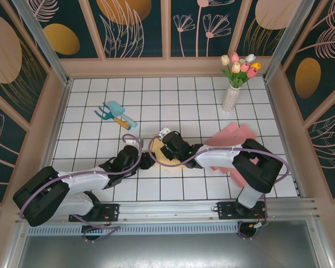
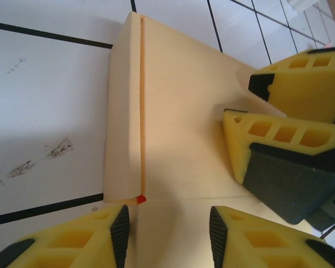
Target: Fold the paper box
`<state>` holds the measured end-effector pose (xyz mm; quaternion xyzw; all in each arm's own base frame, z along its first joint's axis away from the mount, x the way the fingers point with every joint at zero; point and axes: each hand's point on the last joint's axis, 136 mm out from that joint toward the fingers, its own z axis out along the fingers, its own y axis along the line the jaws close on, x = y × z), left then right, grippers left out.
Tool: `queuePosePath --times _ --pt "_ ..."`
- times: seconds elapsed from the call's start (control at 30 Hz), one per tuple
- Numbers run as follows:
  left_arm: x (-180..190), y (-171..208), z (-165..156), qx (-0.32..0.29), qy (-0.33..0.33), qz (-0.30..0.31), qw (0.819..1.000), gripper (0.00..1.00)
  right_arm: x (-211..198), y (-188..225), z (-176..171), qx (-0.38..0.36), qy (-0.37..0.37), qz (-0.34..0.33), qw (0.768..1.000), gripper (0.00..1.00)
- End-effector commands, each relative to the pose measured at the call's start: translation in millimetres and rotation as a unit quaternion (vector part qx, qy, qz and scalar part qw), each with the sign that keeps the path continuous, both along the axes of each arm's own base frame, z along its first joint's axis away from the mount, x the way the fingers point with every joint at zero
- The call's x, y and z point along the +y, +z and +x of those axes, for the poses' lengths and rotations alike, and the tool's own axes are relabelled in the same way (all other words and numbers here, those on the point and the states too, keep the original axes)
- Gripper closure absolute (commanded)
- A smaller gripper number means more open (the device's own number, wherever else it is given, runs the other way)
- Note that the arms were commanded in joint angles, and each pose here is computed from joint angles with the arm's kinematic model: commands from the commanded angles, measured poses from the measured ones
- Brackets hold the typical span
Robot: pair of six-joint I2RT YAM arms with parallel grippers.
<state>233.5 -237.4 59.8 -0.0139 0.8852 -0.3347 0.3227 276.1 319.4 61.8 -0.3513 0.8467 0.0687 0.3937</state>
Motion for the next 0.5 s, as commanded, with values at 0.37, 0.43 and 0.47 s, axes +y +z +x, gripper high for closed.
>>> queuePosePath --times 0.37,0.43,0.47 --pt "-4 4 9 -0.017 0.022 -0.025 0.999 0.56 -10 -9 -14 0.035 -0.003 -0.009 0.999 0.54" --pt "-2 2 9 -0.018 0.027 -0.021 0.999 0.57 -7 1 -15 0.036 -0.003 0.01 0.999 0.54" --pt "-1 1 9 -0.017 0.028 -0.021 0.999 0.57 -4 8 -17 0.035 -0.002 0.024 0.999 0.54"
